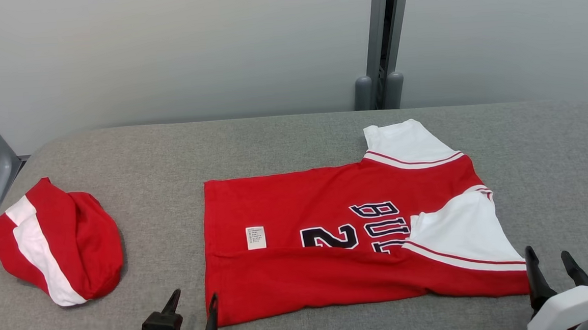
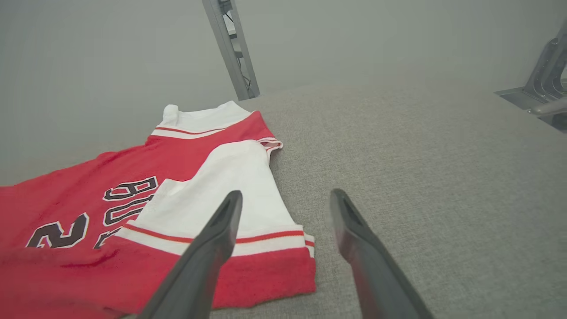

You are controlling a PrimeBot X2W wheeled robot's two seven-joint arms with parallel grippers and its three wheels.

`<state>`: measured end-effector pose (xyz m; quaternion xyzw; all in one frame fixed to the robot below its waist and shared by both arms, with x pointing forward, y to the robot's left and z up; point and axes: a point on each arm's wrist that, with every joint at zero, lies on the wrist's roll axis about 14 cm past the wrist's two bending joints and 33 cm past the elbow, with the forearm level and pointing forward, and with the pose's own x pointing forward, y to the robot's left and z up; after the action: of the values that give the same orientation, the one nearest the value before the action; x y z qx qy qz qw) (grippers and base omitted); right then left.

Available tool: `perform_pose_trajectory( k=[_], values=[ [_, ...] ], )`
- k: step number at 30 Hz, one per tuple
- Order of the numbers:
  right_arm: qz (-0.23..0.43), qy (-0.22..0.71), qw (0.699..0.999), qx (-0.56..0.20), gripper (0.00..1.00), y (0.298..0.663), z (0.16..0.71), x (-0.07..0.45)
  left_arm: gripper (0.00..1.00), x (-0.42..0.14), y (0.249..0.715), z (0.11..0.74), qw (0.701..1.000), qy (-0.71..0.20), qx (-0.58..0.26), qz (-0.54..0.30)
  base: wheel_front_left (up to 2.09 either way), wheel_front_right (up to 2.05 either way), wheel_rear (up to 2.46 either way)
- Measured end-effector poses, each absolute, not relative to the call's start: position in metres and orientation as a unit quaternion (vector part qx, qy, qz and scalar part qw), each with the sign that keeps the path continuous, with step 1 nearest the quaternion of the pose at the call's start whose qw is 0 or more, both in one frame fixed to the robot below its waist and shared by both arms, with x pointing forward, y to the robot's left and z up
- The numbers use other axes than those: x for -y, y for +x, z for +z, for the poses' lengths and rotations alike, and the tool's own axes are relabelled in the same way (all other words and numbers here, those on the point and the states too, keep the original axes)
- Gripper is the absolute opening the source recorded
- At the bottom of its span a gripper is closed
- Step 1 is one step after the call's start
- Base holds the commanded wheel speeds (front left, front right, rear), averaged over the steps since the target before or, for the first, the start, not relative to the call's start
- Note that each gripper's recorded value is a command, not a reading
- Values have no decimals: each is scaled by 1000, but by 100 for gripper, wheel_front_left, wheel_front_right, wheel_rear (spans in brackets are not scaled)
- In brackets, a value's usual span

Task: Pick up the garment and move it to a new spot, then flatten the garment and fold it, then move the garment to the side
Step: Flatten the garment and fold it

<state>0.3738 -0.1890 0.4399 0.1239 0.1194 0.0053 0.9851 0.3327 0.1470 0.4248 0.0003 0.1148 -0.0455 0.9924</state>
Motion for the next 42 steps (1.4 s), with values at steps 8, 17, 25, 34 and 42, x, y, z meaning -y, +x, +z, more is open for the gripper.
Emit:
perform_pose_trajectory(
  k=[8,17,25,34,42],
  values=[
    [-18,117,980,-162,100,371,419,201,100,-145,326,388,978,16,-198,-62,0,0,0],
    [-32,121,972,-201,100,373,400,205,100,-139,330,368,967,0,-248,-63,0,0,0],
    [-26,136,963,-232,100,377,383,196,100,-132,333,357,959,3,-270,-80,0,0,0],
    [-20,154,955,-255,100,378,371,186,100,-130,334,352,954,10,-285,-90,0,0,0],
    [-8,160,952,-261,26,382,367,176,0,-124,335,352,953,10,-284,-103,0,0,0]
  ],
)
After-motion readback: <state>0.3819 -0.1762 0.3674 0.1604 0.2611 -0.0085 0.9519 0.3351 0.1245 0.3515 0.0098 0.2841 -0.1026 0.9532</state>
